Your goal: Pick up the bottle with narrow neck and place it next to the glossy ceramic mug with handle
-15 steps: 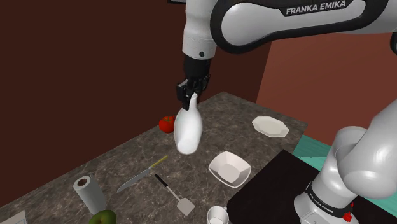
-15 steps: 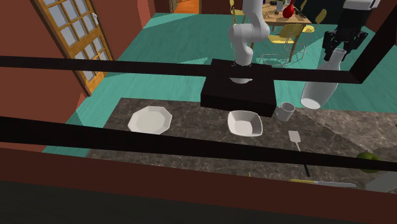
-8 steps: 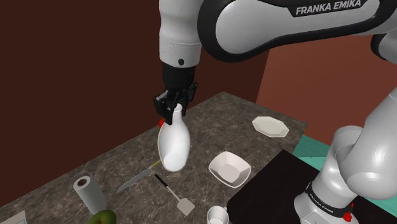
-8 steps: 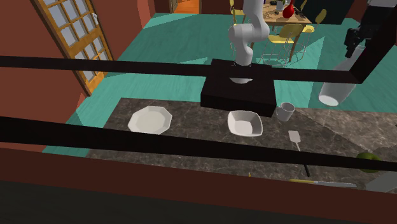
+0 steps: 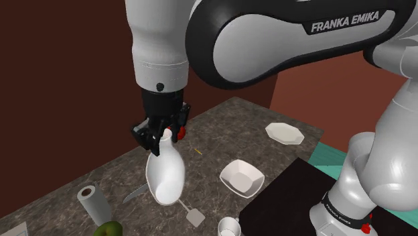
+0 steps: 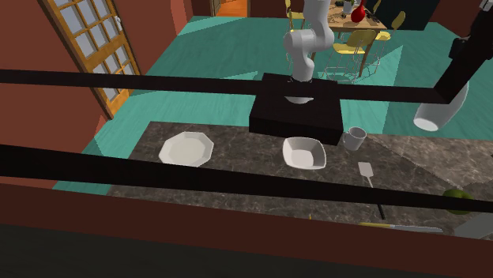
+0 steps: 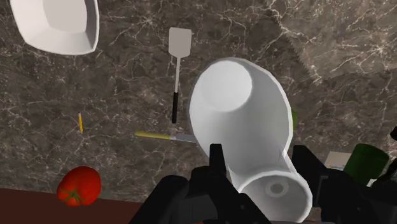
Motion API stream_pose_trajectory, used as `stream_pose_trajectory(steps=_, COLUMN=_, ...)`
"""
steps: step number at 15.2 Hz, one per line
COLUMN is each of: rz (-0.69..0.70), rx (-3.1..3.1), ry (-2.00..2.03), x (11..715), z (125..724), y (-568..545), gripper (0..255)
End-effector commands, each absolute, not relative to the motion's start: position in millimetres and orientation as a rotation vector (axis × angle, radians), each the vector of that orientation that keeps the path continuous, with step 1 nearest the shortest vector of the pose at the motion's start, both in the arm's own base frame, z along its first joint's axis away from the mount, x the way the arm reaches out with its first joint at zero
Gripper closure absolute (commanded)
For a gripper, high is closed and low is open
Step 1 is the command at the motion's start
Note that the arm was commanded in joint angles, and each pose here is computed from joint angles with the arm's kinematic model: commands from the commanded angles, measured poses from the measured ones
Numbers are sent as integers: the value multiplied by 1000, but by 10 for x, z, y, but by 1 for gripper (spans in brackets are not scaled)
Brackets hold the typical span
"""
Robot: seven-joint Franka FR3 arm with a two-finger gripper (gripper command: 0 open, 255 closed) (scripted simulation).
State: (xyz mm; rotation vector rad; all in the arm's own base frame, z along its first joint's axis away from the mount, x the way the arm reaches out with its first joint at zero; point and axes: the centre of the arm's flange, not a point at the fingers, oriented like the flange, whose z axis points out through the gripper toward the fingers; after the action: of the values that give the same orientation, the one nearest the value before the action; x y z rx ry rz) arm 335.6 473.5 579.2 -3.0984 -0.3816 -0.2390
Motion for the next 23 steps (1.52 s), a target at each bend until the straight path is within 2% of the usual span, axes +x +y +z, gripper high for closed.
stream_pose_trajectory(steps=1, rz=-240, rx=-3098, ry=-380, x=3356, z=5688, y=4755, gripper=255)
stream_pose_trajectory(steps=23, rz=-240, rx=-3098, ry=-380, x=3356, z=4526, y=4755, gripper=255)
